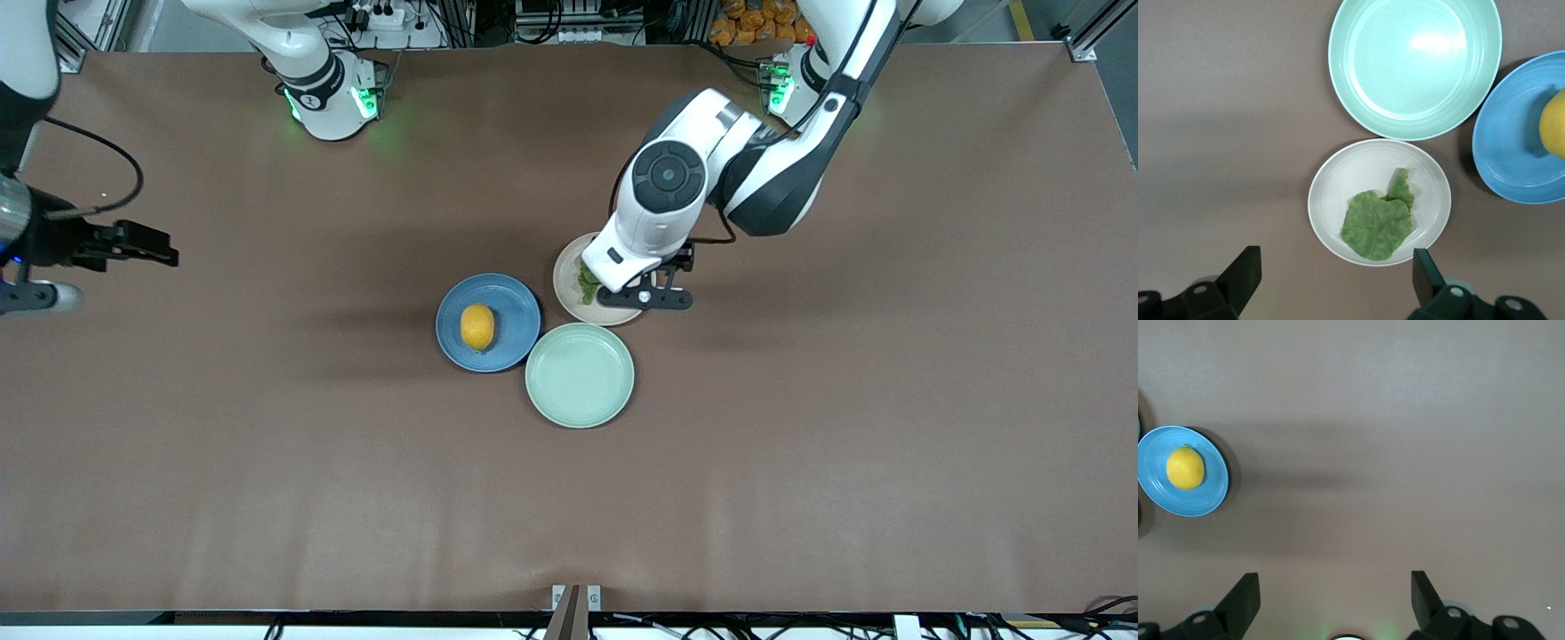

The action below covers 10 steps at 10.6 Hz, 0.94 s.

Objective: Pick lemon and lettuce from blue and beige plates
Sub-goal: 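Move the left gripper over the lettuce leaf on the beige plate, then reach the right gripper to the lemon while the left gripper lowers onto lettuce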

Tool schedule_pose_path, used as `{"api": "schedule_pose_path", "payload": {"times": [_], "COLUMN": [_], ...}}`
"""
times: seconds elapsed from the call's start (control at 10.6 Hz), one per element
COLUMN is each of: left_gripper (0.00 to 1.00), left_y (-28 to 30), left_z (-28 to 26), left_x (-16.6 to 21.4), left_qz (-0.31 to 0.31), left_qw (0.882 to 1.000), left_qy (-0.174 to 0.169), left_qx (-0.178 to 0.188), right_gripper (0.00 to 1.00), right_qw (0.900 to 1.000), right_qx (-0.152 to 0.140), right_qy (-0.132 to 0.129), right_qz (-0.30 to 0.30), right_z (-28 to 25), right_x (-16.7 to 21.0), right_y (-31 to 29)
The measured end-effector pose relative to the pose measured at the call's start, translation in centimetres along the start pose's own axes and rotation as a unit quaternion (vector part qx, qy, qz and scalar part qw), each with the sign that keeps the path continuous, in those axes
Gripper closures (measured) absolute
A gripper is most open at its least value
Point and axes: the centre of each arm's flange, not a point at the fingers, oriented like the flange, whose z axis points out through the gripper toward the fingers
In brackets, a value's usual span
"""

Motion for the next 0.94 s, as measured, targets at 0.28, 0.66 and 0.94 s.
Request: {"api": "schedule_pose_path", "payload": {"times": [0.28,0.66,0.94], "left_gripper": [0.0,0.0,0.0], "left_y": [3.2,4.9,5.3], "left_z": [5.9,11.3,15.2], "left_x": [-1.1,-3.6,-5.1], "left_qz": [0.024,0.045,0.059], "left_qw": [1.0,0.998,0.998], "left_qy": [0.011,0.029,0.026], "left_qx": [-0.007,-0.016,-0.006], "right_gripper": [0.0,0.0,0.0], "right_qw": [1.0,1.0,0.999], "right_qx": [-0.003,0.01,0.006], "right_qy": [0.003,0.006,0.014], "right_qz": [-0.004,0.027,0.049], "right_z": [2.1,7.9,12.5], "right_x": [1.8,4.1,4.6], "right_y": [-2.5,-8.0,-13.0]}}
